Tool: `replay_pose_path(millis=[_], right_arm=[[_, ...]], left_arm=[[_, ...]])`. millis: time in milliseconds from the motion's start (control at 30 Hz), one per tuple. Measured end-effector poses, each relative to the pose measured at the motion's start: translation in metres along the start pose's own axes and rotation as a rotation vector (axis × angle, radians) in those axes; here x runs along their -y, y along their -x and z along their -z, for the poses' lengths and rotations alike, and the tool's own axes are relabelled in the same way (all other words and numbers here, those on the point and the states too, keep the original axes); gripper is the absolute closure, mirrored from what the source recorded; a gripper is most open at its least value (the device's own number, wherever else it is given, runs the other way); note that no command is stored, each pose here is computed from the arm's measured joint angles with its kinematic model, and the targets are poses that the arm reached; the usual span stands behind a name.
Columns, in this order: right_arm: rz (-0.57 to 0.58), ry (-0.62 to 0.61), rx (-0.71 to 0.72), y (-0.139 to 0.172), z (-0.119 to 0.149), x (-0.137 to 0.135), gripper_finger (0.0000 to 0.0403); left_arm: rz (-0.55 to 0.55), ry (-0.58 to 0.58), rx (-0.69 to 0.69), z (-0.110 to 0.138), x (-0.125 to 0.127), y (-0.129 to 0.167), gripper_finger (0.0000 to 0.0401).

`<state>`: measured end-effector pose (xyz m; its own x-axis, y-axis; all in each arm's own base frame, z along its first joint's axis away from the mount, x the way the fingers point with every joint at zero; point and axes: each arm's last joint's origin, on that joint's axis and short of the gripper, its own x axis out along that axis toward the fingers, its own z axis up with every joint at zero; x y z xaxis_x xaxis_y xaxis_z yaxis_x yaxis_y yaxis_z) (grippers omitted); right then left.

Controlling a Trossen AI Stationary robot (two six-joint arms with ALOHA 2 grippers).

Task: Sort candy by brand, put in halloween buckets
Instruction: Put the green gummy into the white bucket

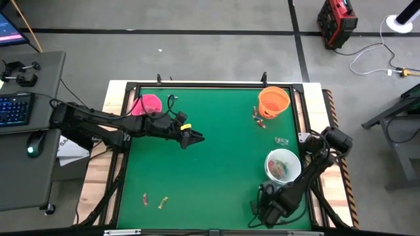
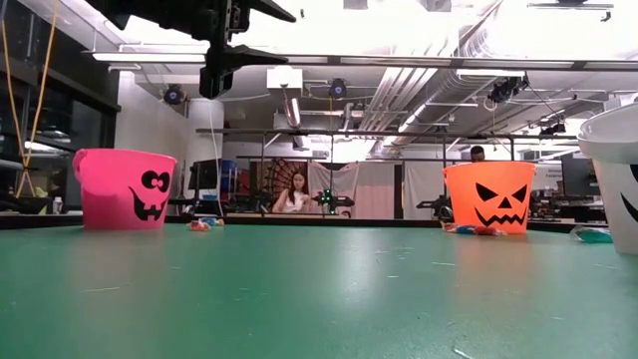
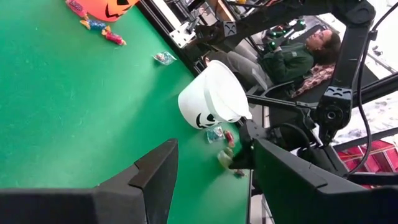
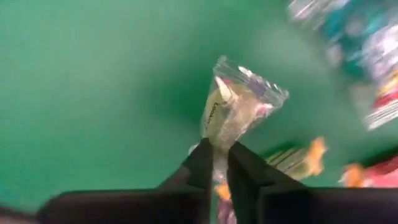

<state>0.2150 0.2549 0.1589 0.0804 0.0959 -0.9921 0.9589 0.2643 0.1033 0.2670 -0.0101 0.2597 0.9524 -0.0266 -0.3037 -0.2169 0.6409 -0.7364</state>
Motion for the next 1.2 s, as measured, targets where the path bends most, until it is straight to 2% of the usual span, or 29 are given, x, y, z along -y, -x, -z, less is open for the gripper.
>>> replay_pose_path(millis=[133, 233, 333, 400, 500, 633, 733, 800, 933, 1000, 1200], right_arm=[[-0.103, 0.105, -0.077, 0.015, 0.015, -0.006, 0.0385], [-0.229, 0.220, -0.051, 0.043, 0.023, -0.015, 0.0398], [-0.394, 0.328, 0.088, 0.081, 0.019, -0.023, 0.0396], [-0.437, 0.348, 0.203, 0.109, 0.010, -0.020, 0.0398], [-0.380, 0.330, 0.368, 0.146, -0.009, -0.003, 0.0400], [-0.171, 0.248, 0.481, 0.174, -0.034, 0.031, 0.0402], [-0.054, 0.222, 0.407, 0.176, -0.043, 0.049, 0.0402], [-0.017, 0.231, 0.336, 0.168, -0.046, 0.057, 0.0402], [0.142, 0.186, 0.233, 0.145, -0.054, 0.074, 0.0402], [0.162, 0.150, 0.229, 0.138, -0.058, 0.080, 0.0402], [0.054, 0.105, 0.226, 0.145, -0.067, 0.083, 0.0401]], left_arm=[[0.000, -0.003, 0.001, 0.000, 0.000, 0.000, 0.0204], [0.001, -0.006, 0.001, 0.000, 0.000, 0.000, 0.0204], [0.001, -0.006, 0.003, 0.000, 0.000, 0.000, 0.0204], [-0.002, -0.004, 0.005, -0.001, -0.001, 0.000, 0.0204], [-0.008, -0.002, 0.013, -0.003, -0.002, 0.000, 0.0204], [-0.014, 0.008, 0.022, -0.006, -0.004, 0.000, 0.0204], [-0.006, 0.010, 0.028, -0.006, -0.004, 0.000, 0.0204], [0.009, 0.008, 0.033, -0.006, -0.002, 0.000, 0.0204], [0.021, 0.005, 0.029, -0.005, 0.001, 0.000, 0.0204], [0.024, 0.005, 0.028, -0.004, 0.001, 0.000, 0.0204], [0.040, 0.005, 0.042, -0.006, 0.003, 0.000, 0.0204]])
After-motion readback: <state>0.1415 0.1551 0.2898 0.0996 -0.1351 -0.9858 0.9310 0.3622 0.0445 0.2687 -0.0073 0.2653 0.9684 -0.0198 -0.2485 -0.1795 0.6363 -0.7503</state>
